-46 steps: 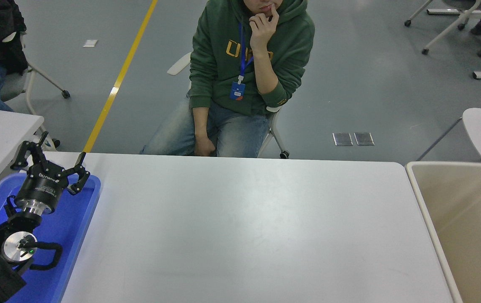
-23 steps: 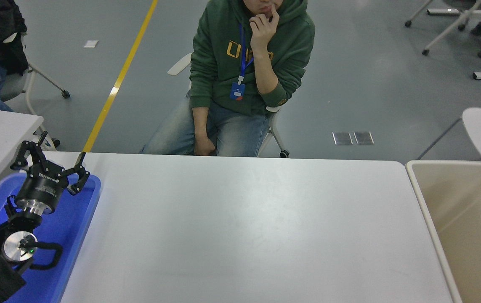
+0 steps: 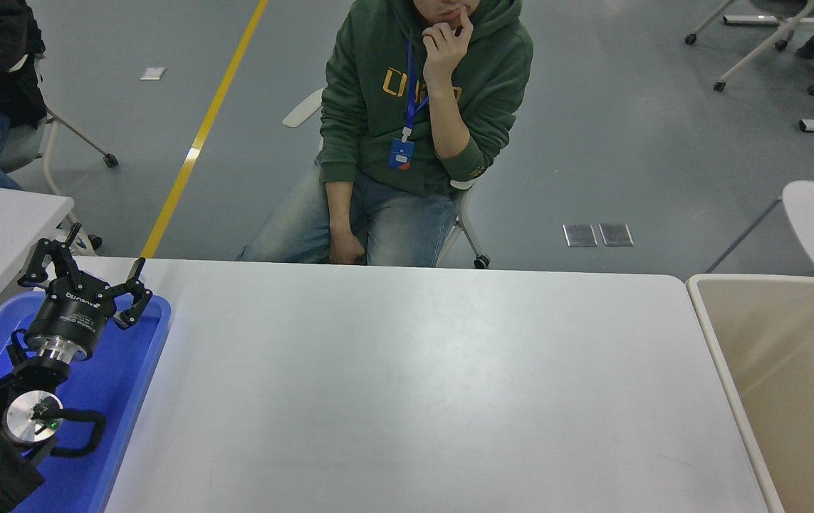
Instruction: Clean the table surface
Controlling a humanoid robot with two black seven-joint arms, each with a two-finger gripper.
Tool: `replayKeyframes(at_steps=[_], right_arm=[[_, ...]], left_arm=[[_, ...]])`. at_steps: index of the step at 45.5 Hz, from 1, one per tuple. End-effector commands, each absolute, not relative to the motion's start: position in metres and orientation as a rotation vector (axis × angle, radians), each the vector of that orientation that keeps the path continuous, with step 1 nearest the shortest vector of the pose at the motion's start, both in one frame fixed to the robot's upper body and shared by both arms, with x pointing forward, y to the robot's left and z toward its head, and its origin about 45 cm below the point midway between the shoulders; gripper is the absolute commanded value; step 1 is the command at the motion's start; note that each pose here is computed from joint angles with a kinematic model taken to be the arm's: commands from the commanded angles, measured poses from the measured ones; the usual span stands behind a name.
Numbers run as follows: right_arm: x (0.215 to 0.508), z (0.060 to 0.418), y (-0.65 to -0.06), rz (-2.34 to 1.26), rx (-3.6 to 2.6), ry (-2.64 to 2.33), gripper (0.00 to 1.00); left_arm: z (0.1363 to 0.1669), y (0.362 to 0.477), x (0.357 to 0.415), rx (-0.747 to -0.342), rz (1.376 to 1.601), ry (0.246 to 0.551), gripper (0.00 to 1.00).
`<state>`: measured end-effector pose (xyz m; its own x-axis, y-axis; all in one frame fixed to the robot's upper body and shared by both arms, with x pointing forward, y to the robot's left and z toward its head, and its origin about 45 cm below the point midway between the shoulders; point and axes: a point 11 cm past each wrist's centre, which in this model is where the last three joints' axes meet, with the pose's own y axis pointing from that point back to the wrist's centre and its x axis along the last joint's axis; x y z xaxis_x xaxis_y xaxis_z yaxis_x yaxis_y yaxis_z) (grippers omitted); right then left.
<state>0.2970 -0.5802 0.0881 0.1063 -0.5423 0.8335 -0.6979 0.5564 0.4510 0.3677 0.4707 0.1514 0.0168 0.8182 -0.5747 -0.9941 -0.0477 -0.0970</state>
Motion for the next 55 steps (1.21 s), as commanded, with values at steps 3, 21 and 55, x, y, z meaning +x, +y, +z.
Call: replayKeyframes(at_steps=[3, 21, 55], right_arm=[[0.292, 0.069, -0.566, 0.043, 1.041, -1.574, 0.00], [0.296, 0.066, -0.559, 0.012, 1.037, -1.600, 1.00], [0.336, 0.084, -0.538, -0.016, 1.160, -1.761, 1.00]], left_arm=[[0.1514, 0.471, 0.3677, -0.566, 1.532, 0.395, 1.00], [0.1514, 0.471, 0.3677, -0.566, 1.532, 0.395, 1.00], [0.1514, 0.471, 0.3677, -0.566, 1.532, 0.395, 1.00]])
